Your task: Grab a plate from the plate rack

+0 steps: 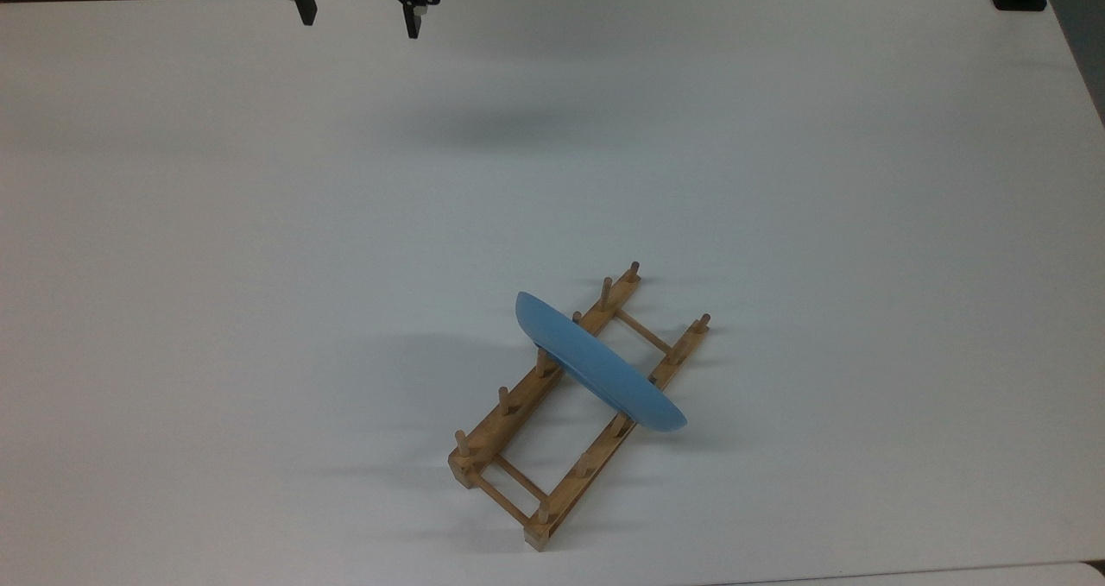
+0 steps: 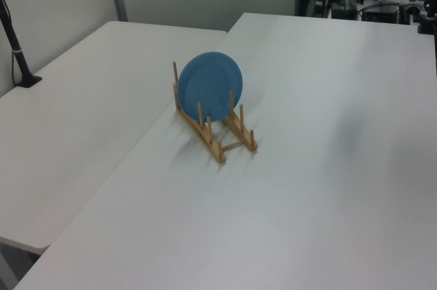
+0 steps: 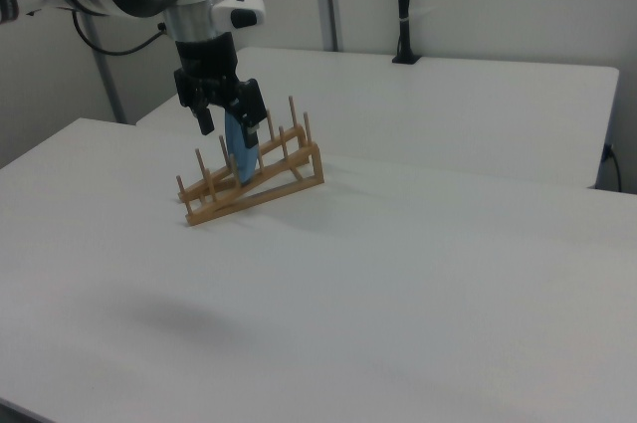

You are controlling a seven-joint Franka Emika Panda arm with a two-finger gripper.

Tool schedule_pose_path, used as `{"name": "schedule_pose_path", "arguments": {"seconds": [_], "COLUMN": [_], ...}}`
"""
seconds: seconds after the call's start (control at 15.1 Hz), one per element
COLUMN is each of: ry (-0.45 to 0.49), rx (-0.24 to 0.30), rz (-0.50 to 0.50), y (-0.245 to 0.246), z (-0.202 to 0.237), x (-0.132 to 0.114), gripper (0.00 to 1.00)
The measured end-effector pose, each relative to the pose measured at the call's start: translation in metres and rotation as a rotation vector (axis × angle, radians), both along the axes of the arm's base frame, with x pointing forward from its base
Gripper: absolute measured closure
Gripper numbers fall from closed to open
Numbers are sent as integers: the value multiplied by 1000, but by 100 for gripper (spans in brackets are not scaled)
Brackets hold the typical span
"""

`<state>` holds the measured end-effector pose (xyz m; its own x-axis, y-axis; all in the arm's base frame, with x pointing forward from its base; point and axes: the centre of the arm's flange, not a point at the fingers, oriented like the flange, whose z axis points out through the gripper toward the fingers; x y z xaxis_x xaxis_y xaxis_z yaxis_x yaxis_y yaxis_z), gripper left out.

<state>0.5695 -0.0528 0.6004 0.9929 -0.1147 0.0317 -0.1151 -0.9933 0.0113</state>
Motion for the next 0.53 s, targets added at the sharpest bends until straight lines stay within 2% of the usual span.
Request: {"name": "schedule_pose_path", "arguments": {"seconds": [0.53], "ry": [3], "rx": [0], "rz": [2], "y": [1], "z": [0], "x": [0], "gripper": [0]}}
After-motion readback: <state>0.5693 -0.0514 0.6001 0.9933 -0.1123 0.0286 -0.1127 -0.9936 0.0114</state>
